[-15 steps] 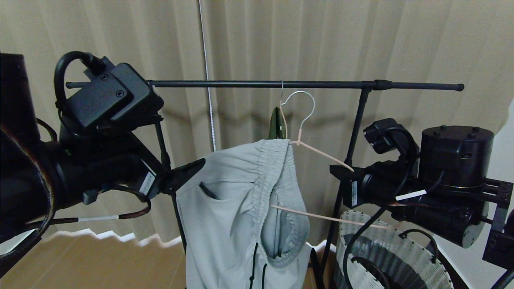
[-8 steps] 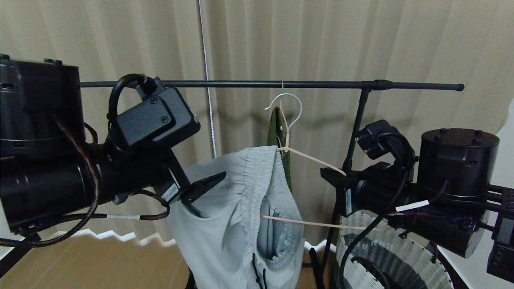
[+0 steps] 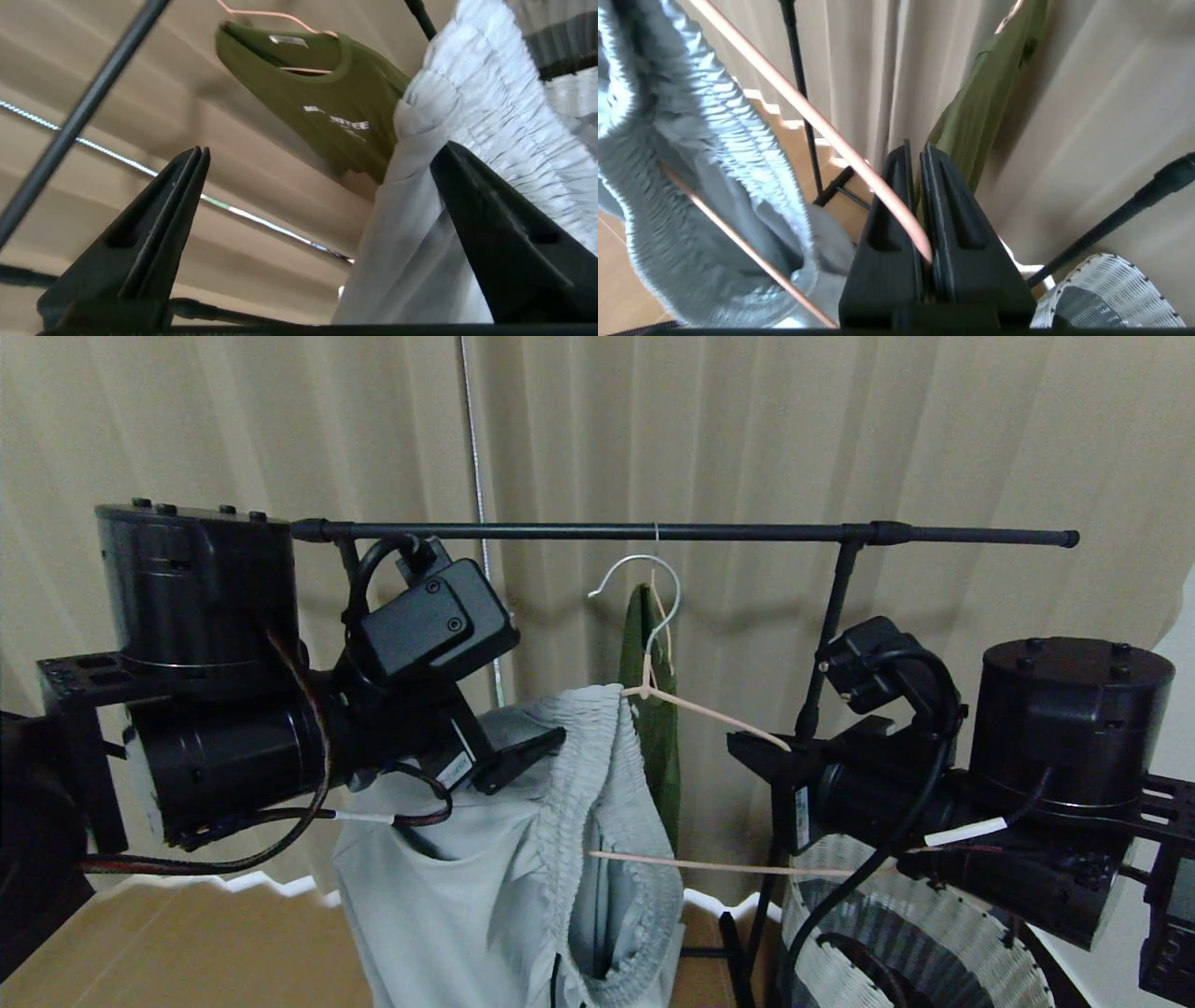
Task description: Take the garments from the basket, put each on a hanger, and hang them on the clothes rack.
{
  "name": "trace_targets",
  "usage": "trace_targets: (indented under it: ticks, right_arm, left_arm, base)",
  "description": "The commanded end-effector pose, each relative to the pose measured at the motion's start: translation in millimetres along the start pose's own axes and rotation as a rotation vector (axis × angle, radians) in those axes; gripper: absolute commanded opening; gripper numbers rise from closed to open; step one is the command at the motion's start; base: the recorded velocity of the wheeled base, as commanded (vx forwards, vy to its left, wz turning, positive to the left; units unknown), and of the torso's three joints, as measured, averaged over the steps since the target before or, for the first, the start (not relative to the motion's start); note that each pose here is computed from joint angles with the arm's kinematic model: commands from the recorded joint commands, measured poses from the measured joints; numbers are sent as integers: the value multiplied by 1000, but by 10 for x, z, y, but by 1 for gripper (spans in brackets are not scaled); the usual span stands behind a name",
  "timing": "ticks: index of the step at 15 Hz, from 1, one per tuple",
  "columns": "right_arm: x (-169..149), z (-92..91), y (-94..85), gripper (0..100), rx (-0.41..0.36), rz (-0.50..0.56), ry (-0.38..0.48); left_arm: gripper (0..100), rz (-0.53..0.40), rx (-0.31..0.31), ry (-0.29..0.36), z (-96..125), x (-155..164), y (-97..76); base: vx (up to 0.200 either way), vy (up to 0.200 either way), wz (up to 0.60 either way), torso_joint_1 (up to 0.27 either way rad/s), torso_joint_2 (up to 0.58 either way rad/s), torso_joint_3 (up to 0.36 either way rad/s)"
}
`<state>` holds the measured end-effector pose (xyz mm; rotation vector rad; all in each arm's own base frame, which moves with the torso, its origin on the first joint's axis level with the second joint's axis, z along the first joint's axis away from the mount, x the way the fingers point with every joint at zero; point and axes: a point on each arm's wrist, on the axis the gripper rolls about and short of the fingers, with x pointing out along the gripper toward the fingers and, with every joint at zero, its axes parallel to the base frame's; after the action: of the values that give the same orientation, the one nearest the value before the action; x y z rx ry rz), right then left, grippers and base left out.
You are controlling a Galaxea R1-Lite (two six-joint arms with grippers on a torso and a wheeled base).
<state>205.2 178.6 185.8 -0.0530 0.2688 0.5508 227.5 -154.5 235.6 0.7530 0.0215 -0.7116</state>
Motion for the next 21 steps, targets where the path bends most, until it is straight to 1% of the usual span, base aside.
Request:
trace_targets:
  ticks: [1,2,6,7,12,13,15,18,19,20,21]
  right_arm:
    - [-5,-14,44,0,-2,26,-14]
    - [-3,-17,79,0,-5,44,-32]
    - [-24,-13,93,0,-6,53,-41]
    - [-24,-13,93,0,-6,53,-41]
    - [-53,-10,88,0,-8,58,-46]
    - [-61,-2,91,0,-8,74,-50]
    - [-89,29,90,0,-5,84,-71]
    - [-93,32,77,0,-4,80,-77]
    - [-96,35,72,0,-4,79,-78]
    - [-105,45,59,0,-4,75,-83]
    - [-104,50,55,100,-5,73,-85]
  left_arm:
    - [100,-13,0,16,-36,45,-28]
    - [100,-17,4,20,-50,45,-40]
    - [100,-21,3,27,-70,41,-52]
    - [0,-21,3,27,-70,41,-52]
    - [0,-31,3,33,-94,41,-73]
    - [0,-31,3,33,-94,41,-73]
    - [0,-25,0,30,-87,28,-68]
    - [0,-31,-2,41,-135,15,-109]
    - [0,-27,-2,36,-144,15,-117]
    - [0,-2,0,12,-149,20,-120]
    - [0,6,-1,8,-149,24,-119]
  base:
    - [0,0,0,0,0,0]
    - [0,0,0,0,0,0]
    - [0,0,0,0,0,0]
    - [0,0,0,0,0,0]
    - [0,0,0,0,0,0]
    - [0,0,0,0,0,0]
    - [0,0,0,0,0,0]
    - [0,0,0,0,0,0]
    - [0,0,0,0,0,0]
    - [0,0,0,0,0,0]
    - [0,0,0,0,0,0]
